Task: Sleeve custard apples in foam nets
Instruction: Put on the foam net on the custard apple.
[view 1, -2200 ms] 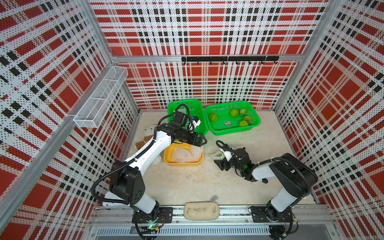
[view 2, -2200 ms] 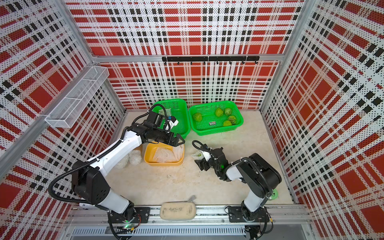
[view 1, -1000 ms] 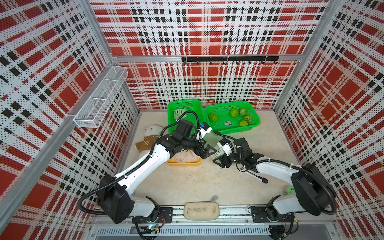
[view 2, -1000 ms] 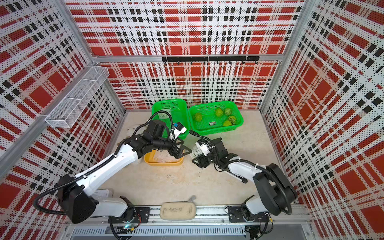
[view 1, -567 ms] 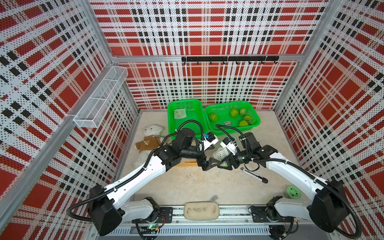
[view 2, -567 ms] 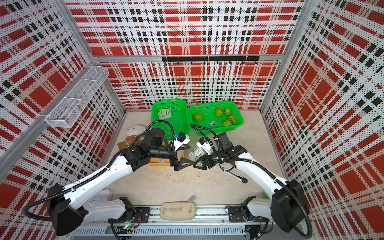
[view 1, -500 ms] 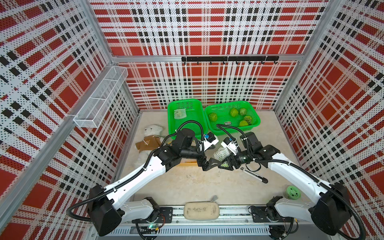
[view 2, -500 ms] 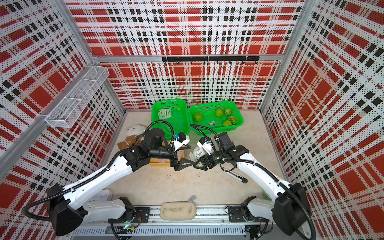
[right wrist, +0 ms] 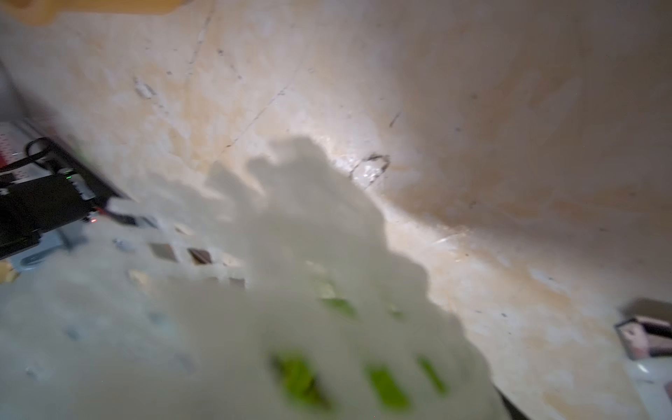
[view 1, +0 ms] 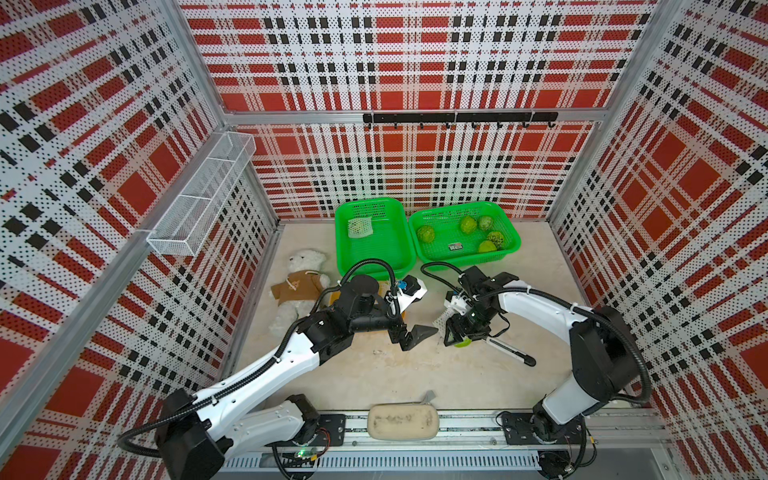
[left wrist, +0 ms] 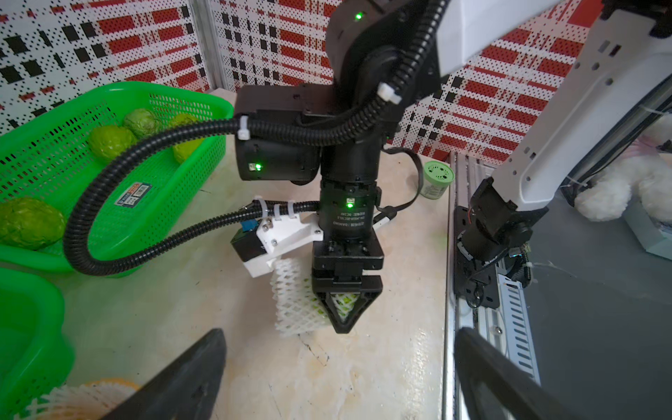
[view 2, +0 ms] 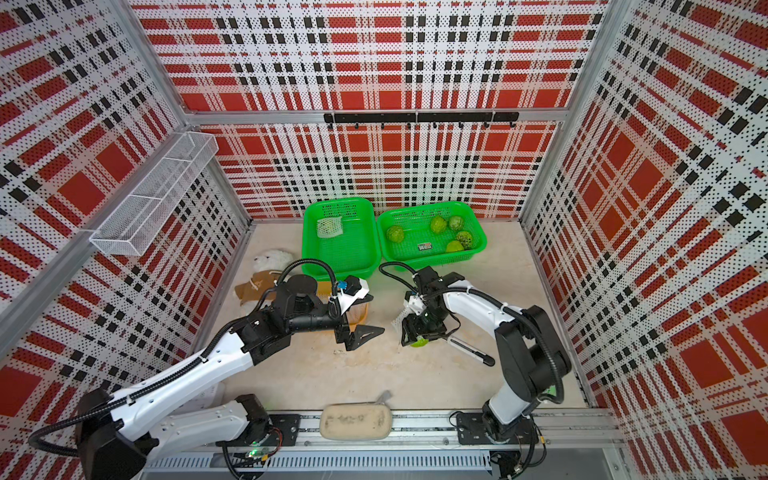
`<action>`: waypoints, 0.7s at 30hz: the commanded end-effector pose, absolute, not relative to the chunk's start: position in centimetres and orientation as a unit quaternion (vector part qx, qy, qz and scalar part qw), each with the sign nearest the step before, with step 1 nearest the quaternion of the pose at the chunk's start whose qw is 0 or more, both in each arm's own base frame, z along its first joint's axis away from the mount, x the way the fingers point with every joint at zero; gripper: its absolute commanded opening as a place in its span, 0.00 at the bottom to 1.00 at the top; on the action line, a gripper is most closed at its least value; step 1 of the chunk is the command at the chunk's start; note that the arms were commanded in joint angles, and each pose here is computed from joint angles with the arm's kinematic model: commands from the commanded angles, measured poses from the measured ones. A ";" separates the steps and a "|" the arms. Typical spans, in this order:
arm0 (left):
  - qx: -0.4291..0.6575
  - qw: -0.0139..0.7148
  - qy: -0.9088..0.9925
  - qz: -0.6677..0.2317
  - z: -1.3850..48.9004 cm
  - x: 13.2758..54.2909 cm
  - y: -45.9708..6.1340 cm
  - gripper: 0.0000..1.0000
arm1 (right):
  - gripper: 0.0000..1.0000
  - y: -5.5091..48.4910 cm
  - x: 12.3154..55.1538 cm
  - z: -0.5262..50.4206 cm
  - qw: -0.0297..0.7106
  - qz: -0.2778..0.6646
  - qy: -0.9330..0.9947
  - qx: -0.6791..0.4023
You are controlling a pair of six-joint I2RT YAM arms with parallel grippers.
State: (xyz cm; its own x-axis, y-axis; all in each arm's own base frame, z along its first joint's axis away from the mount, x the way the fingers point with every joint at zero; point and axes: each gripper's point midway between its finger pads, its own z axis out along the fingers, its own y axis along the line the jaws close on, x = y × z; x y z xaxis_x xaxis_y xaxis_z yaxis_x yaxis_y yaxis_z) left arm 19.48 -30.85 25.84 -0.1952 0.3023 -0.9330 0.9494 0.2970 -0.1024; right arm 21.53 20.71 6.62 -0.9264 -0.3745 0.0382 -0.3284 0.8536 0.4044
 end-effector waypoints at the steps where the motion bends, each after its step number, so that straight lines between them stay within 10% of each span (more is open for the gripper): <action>1: 0.455 0.453 0.660 -0.390 26.8 19.3 -31.5 0.99 | 0.74 19.1 23.1 5.1 0.066 -0.128 -0.969 0.199; 21: 0.451 0.424 0.673 -0.405 23.2 20.0 -32.1 0.99 | 1.00 19.8 26.9 6.2 0.031 -0.102 -0.971 0.212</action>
State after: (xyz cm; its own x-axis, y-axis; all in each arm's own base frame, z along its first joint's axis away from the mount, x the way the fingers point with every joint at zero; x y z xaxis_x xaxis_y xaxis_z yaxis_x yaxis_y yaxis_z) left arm 19.72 -31.72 22.64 -0.2355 0.2908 -0.9274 0.9479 0.2794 -0.1531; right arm 26.51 19.73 4.46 -0.9089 -0.4082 0.0848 -0.3849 0.8997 0.2061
